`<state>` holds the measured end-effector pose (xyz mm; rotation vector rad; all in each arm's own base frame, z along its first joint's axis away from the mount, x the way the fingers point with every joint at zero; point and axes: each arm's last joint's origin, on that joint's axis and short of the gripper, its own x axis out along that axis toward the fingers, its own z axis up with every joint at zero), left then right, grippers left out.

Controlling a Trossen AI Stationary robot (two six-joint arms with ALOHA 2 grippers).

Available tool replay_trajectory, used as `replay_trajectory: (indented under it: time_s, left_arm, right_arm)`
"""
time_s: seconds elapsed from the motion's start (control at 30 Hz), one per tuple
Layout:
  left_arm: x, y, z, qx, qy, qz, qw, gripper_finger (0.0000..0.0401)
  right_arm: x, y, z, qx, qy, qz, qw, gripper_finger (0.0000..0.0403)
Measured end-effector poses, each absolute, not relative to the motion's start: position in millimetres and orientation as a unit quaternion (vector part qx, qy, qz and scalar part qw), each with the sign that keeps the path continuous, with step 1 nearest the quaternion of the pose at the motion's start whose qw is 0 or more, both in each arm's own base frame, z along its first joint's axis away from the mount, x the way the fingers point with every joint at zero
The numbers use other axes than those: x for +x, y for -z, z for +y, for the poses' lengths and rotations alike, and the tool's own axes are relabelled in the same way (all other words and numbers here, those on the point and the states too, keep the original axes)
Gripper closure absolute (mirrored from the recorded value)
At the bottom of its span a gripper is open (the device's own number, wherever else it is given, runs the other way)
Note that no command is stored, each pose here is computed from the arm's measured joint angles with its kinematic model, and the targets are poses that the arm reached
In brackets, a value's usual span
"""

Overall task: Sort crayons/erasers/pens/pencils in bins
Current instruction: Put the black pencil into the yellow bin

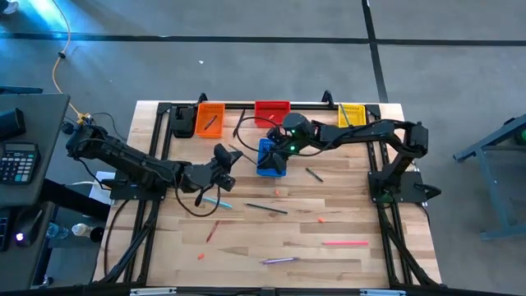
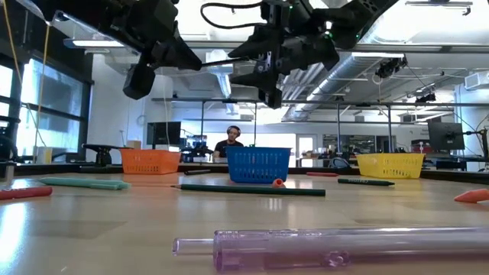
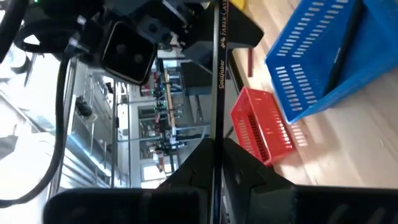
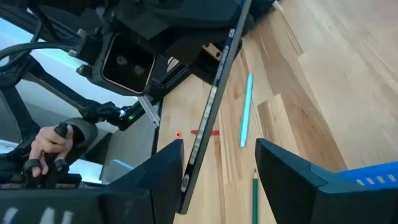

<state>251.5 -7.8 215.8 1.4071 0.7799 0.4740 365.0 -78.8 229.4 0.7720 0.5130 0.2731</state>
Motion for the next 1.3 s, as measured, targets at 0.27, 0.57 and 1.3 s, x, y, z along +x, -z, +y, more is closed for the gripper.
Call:
replay_trajectory:
  time_s: [0.27,0.57,1.3]
  left_arm:
    - [253.1,-218.9,-4.0,0.625,-0.215,0.335,0.671,0.0394]
    - [253.6,-218.9,-4.6,0.635,-0.202,0.331,0.668,0.0394]
    - [255.1,-235.9,-22.0,0.601,-0.251,0.250,0.717,0.0258]
  right_arm:
    - [365.2,-230.3,-77.6,0.371,-0.146,0.246,0.884,0.0242]
    - [365.2,-230.7,-77.3,0.367,-0.153,0.245,0.884,0.0346]
    - [365.0,-229.0,-82.6,0.323,-0.122,0.235,0.909,0.0391]
